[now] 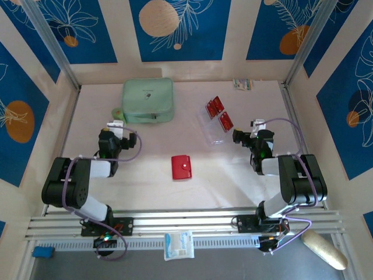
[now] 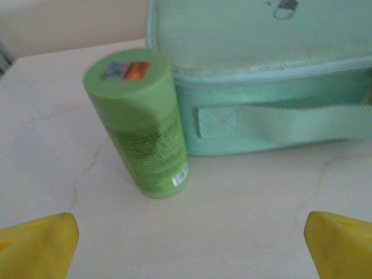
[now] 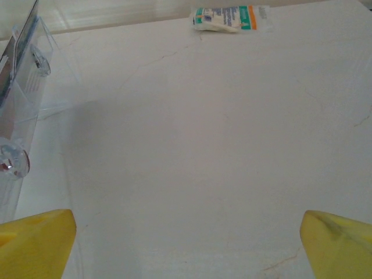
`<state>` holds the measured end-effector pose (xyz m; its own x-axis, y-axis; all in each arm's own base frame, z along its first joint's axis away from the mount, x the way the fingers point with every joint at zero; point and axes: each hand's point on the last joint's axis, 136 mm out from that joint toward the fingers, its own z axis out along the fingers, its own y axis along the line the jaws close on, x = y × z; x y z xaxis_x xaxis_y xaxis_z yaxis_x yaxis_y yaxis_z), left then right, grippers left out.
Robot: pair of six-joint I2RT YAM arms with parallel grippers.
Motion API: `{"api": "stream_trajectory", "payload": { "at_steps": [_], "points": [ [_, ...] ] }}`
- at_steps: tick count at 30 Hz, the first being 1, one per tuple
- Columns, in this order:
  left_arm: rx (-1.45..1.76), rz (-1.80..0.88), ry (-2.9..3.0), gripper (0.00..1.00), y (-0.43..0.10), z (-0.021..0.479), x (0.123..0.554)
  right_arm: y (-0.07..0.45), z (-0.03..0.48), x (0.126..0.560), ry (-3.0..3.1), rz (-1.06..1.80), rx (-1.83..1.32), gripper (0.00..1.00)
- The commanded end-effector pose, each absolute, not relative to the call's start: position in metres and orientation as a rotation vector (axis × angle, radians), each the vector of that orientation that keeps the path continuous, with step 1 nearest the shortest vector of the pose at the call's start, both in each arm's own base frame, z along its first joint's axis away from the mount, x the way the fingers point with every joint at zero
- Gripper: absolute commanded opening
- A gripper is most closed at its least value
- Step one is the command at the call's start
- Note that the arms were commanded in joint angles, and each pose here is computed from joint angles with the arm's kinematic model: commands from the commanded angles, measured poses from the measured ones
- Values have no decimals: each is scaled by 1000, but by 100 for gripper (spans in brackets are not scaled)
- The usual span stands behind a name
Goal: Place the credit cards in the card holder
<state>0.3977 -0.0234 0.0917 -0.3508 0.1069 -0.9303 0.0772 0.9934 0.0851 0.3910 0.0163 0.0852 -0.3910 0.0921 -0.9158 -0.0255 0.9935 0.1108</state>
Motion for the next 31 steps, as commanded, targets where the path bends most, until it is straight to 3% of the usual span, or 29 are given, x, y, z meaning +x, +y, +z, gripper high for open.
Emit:
{"api": "stream_trajectory", "payload": {
  "at_steps": [1, 31],
  "points": [
    [182, -68, 1931, 99, -34, 88, 395, 18, 94, 397, 1944, 137, 31, 99],
    [126, 5, 1905, 100, -25, 92, 397, 20, 94, 397, 1945, 141, 22, 99]
  ]
}}
